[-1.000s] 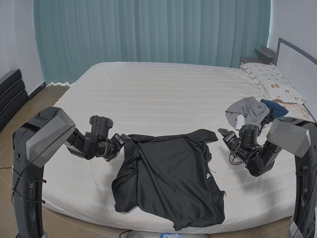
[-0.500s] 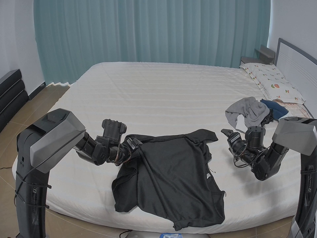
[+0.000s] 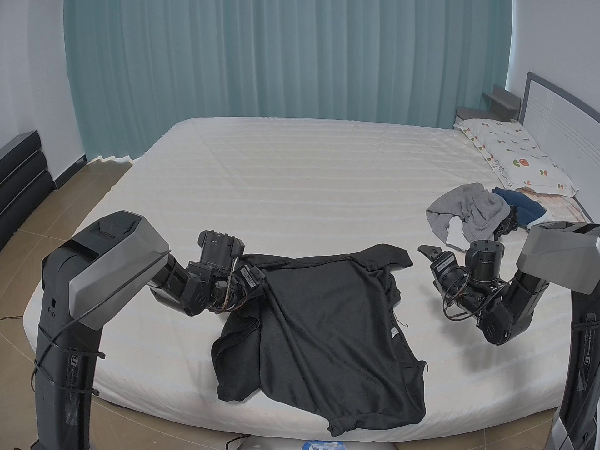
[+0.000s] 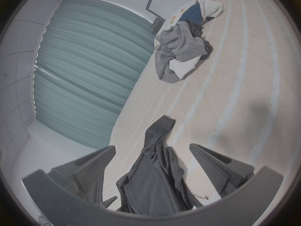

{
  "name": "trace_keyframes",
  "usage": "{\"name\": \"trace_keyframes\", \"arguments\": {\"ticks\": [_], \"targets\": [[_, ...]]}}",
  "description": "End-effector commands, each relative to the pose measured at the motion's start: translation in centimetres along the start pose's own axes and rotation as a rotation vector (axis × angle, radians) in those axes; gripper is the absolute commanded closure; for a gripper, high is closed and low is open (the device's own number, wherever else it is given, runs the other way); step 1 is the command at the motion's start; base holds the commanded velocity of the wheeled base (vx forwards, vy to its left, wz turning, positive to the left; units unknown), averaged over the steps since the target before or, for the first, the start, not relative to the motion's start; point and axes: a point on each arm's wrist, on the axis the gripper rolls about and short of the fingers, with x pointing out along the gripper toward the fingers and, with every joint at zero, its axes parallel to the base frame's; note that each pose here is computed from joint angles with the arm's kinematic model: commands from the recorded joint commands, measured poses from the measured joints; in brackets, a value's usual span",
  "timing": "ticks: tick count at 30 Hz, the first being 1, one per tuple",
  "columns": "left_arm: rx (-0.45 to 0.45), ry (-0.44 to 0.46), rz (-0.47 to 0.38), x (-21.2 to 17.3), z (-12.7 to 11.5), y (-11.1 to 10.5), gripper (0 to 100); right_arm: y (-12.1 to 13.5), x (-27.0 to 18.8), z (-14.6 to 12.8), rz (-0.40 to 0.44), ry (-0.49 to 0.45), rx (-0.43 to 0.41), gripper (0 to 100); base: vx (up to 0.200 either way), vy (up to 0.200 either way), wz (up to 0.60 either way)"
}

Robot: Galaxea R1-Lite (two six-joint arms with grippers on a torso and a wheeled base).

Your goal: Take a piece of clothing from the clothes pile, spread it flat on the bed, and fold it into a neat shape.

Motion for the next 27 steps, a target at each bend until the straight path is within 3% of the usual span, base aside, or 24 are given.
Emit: {"name": "trace_keyframes", "arguments": {"ticks": [1, 5, 11, 17, 22, 27], "targets": [[0.005, 0.009, 0.012, 1.1, -0.5, 0.4, 100, 0.0, 0.0, 0.0, -0.002, 0.0, 0.0, 0, 0.0, 0.0, 0.0], [-0.006, -0.027, 0.025, 1.5, 0.2, 0.5, 100, 0.0, 0.0, 0.0, -0.002, 0.0, -0.002, 0, 0.0, 0.0, 0.0], [-0.068, -0.165, 0.037, 1.6, 3.8, 0.6, 100, 0.0, 0.0, -0.3, 0.0, 0.006, -0.004, 0, 0.0, 0.0, 0.0], [-0.164, -0.294, -0.032, 1.4, 7.8, 0.7, 100, 0.0, 0.0, -0.6, -0.002, 0.015, -0.01, 0, 0.0, 0.0, 0.0], [-0.194, -0.398, -0.103, 2.5, 9.0, 2.0, 100, 0.1, 0.0, -1.0, 0.0, 0.022, -0.02, 0, 0.0, 0.0, 0.0], [-0.199, -0.43, -0.113, 3.3, 9.3, 3.1, 100, -0.3, -0.2, -1.4, -0.016, 0.037, -0.055, 0, 0.0, 0.0, 0.0]]}}
